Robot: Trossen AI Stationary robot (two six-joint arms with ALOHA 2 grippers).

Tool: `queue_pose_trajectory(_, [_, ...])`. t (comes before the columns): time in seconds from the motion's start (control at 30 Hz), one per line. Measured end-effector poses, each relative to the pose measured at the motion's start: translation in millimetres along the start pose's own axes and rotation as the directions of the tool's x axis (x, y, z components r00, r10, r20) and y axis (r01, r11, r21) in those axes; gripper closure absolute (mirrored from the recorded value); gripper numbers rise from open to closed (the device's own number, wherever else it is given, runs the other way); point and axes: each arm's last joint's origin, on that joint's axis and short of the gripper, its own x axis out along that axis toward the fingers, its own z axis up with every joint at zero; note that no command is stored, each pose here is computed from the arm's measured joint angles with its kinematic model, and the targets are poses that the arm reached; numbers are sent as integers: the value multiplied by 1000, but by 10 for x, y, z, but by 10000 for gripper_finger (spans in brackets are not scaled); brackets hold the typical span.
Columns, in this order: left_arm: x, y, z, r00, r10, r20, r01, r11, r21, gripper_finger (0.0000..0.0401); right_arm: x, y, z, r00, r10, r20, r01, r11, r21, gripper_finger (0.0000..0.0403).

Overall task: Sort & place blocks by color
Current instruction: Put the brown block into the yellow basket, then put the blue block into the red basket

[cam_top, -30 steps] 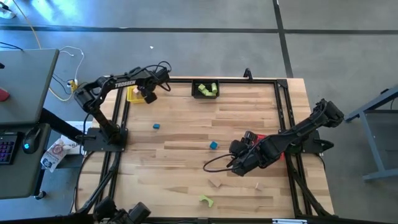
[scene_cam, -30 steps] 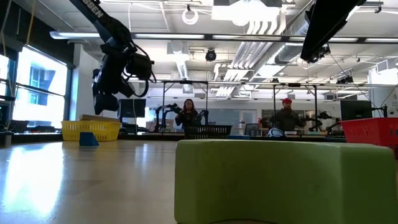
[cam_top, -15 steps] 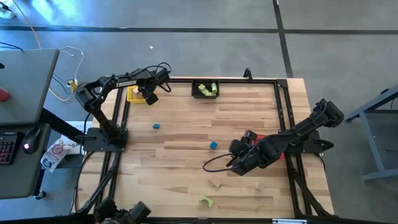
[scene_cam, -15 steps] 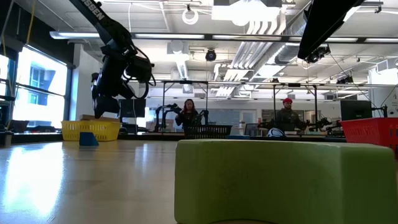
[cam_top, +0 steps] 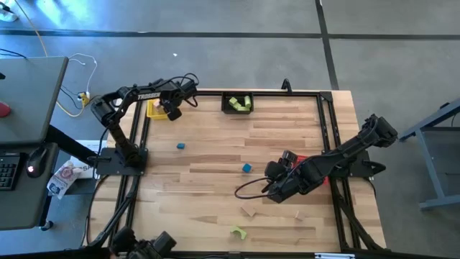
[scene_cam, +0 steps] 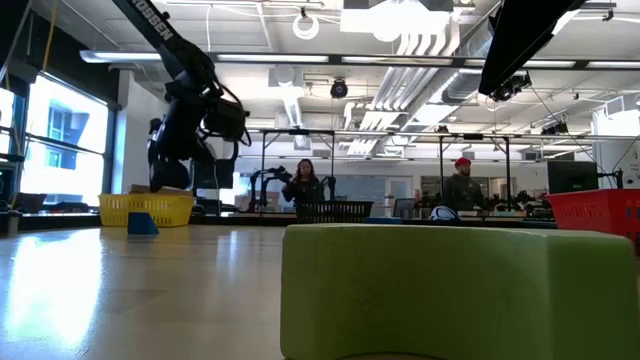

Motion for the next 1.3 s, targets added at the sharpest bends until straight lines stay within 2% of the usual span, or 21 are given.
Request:
queue_pose_trajectory(0.2, [-16, 78, 29, 1000, 21, 2, -21, 999, -33, 211, 0, 0, 0, 1000, 0, 1, 0, 1000, 0, 156])
queue_pose_trajectory(0.43, [10, 48, 31, 1000, 12, -19, -12, 1000, 9, 213, 0, 0, 0, 1000, -1, 1, 1, 1000, 0, 156])
queue_pose_trajectory(0.67, [97, -20, 59, 996, 63, -67, -58, 996, 68, 242, 0, 0, 0, 1000, 0, 0, 0, 1000, 0, 156])
queue_pose_trajectory(0.97, [72, -8, 45, 996, 67, -63, -62, 995, 76, 266, 1, 1, 0, 1000, 0, 0, 0, 1000, -13, 156])
queue_pose_trajectory(1.17, [-45, -22, -30, 998, -28, -59, 32, 997, 66, 268, 1, 1, 0, 1000, 0, 0, 0, 1000, -12, 156])
queue_pose_trajectory(1.3, [-219, -31, -95, 996, -84, -9, 85, 996, 42, 269, 1, 14, 3, 1000, 26, -12, -26, 1000, -2, 156])
